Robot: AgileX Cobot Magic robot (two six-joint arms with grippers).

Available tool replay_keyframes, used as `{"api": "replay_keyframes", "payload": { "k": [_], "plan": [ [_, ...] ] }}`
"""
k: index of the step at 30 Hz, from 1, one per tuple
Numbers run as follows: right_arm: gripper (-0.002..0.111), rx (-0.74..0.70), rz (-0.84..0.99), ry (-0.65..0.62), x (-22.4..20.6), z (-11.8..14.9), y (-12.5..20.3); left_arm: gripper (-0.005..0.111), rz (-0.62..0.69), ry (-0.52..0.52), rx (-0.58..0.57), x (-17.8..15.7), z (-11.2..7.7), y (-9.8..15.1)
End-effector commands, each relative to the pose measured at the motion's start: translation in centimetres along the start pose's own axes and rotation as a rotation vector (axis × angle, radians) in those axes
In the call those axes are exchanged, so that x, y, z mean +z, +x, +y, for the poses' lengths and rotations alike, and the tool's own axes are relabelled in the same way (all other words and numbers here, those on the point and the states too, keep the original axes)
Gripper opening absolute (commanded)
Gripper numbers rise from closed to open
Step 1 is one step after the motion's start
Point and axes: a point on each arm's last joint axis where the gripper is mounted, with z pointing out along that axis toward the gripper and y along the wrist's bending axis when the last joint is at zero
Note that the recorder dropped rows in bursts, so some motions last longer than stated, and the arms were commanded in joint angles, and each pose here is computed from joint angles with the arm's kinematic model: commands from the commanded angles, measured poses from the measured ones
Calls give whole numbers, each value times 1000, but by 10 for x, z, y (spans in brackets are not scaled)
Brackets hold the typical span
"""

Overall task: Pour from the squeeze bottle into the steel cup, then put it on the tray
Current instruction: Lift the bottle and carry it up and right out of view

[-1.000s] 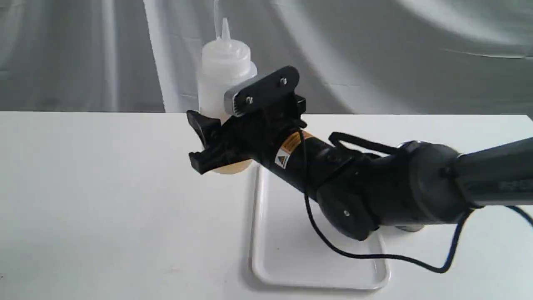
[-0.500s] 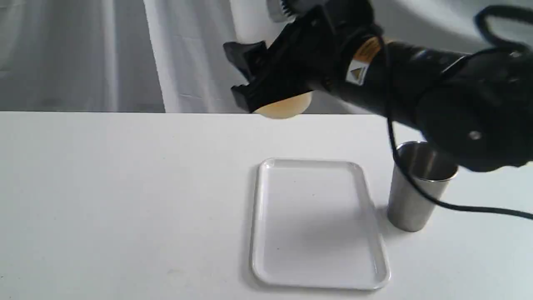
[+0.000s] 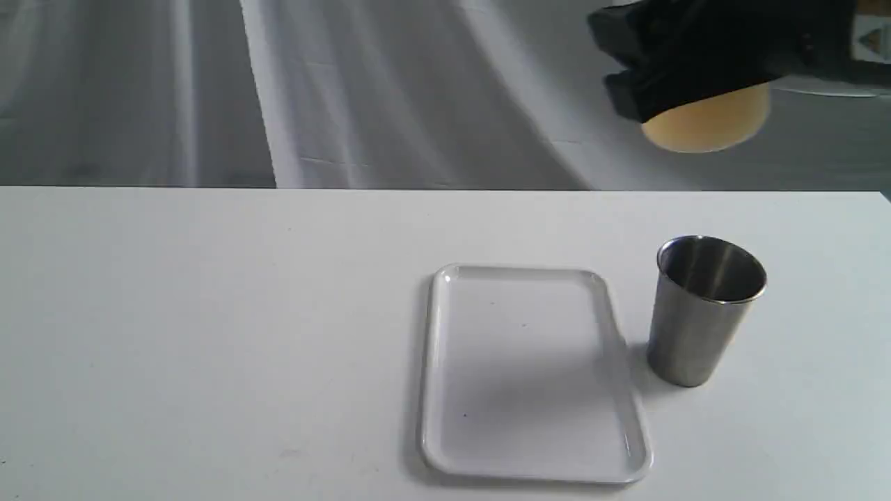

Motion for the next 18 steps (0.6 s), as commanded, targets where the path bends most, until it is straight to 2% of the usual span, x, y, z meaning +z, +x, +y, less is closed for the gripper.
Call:
{"api": "replay_keyframes", "payload": {
  "k": [1,5,14,18],
  "plan": [
    [0,29,37,134,-13,-23,4,0,-6,-1,-6,0,0,1],
    [0,32,70,228,-21,-37,16,0,-6,-1,-6,0,0,1],
    [0,159,204,305,-18,-41,76,0,-6,-1,-4,0,0,1],
    [0,127,307,368,-21,-41,97,0,-6,-1,-4,0,0,1]
  ]
}}
